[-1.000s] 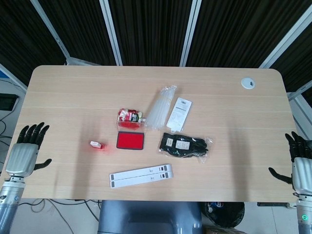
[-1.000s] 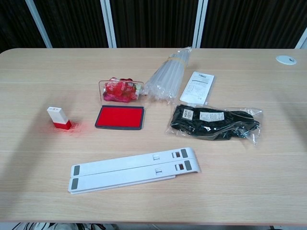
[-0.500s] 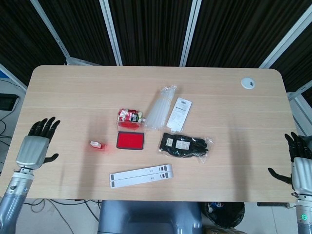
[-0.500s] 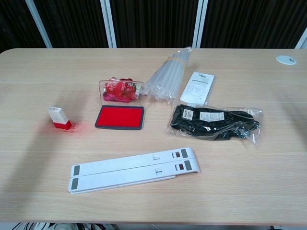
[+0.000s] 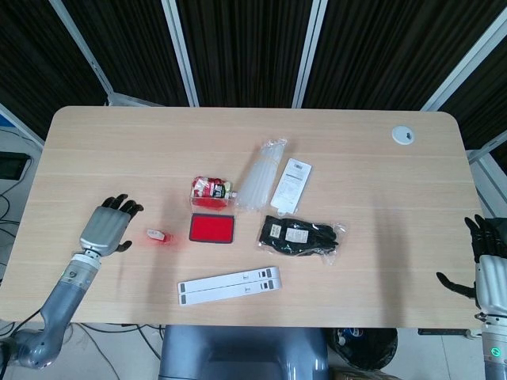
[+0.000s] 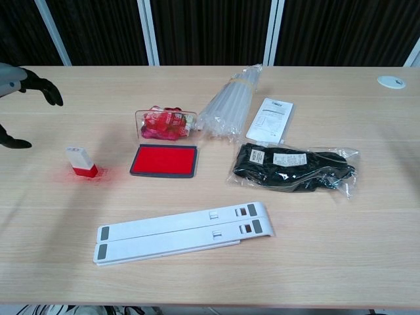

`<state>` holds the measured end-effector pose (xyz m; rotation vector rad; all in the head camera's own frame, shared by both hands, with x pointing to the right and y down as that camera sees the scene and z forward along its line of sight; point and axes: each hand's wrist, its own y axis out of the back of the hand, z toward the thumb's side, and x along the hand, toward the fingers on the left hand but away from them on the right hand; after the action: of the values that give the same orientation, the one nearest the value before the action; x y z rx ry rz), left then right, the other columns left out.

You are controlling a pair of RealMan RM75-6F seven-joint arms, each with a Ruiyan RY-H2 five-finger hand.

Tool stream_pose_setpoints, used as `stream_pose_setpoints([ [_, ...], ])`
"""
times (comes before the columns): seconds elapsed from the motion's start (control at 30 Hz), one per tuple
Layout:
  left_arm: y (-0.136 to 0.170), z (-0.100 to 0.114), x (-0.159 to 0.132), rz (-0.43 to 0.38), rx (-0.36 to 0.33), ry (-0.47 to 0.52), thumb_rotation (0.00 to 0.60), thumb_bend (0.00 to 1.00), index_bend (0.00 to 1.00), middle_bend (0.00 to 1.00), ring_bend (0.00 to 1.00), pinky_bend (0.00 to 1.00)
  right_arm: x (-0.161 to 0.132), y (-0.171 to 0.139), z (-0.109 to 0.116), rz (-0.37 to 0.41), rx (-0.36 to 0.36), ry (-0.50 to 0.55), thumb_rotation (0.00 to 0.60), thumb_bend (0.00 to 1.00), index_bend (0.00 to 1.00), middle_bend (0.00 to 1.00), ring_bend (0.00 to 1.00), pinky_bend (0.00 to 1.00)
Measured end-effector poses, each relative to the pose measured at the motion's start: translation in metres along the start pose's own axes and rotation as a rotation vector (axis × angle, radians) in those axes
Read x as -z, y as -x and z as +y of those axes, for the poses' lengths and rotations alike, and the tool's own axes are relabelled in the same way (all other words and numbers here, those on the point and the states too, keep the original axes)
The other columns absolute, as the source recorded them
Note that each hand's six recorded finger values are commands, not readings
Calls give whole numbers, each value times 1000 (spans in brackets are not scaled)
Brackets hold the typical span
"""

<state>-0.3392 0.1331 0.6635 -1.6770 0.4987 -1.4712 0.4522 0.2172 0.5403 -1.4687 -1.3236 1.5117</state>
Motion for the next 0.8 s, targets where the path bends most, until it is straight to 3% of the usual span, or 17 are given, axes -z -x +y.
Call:
stream_pose_setpoints([
  [0.8, -37, -36, -36, -38, 89, -83, 600, 239, 395, 377, 159, 232, 1, 1, 0, -2, 1, 18, 600, 30, 0, 0, 0, 177],
])
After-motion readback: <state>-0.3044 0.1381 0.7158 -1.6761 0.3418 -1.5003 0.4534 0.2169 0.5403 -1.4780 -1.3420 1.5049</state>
